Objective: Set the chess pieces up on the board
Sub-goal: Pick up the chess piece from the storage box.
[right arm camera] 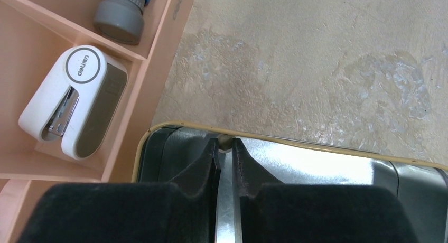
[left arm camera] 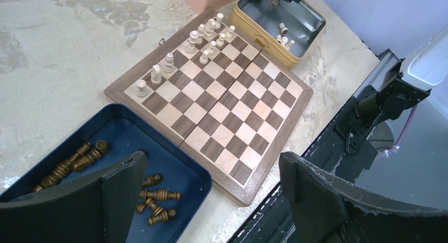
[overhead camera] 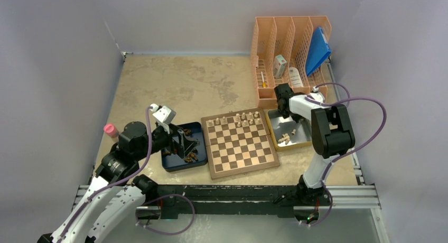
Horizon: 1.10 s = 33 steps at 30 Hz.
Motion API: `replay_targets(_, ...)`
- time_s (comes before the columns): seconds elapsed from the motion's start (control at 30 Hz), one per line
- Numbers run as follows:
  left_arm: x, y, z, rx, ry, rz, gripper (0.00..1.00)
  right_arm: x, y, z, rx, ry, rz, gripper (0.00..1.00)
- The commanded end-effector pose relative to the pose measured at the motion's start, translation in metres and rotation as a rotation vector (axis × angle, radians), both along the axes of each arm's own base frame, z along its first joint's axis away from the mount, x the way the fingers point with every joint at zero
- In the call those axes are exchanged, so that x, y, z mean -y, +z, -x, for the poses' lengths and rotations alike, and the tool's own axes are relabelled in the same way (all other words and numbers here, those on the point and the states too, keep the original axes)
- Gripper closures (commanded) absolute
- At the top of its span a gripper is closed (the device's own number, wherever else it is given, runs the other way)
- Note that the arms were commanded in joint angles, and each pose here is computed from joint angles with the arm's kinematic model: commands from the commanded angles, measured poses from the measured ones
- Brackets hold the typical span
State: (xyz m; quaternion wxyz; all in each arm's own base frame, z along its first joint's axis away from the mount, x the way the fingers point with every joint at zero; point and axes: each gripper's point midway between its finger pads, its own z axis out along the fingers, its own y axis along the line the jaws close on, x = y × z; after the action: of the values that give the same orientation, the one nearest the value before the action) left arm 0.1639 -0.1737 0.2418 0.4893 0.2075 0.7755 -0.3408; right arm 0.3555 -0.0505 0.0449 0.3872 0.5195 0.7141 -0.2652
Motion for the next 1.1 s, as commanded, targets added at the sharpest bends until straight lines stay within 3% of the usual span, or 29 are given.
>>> replay_targets(0.0,0.000,0.008,-0.004,0.041,0.009,0.016,0.04,0.003,0.011,0.003,0.007,0.027,0.014,1.00)
replay_targets(0.67,0.004,0.006,-0.003,0.033,-0.012,0.016,0.04,-0.039,0.071,-0.006,0.063,0.401,-0.029,1.00)
replay_targets(0.83,0.003,0.004,-0.004,0.025,-0.006,0.009,0.04,-0.081,0.107,-0.005,0.140,0.626,-0.062,1.00)
replay_targets(1.07,0.004,0.004,-0.004,0.029,-0.007,0.008,0.04,-0.171,0.171,0.013,0.320,1.083,-0.109,1.00)
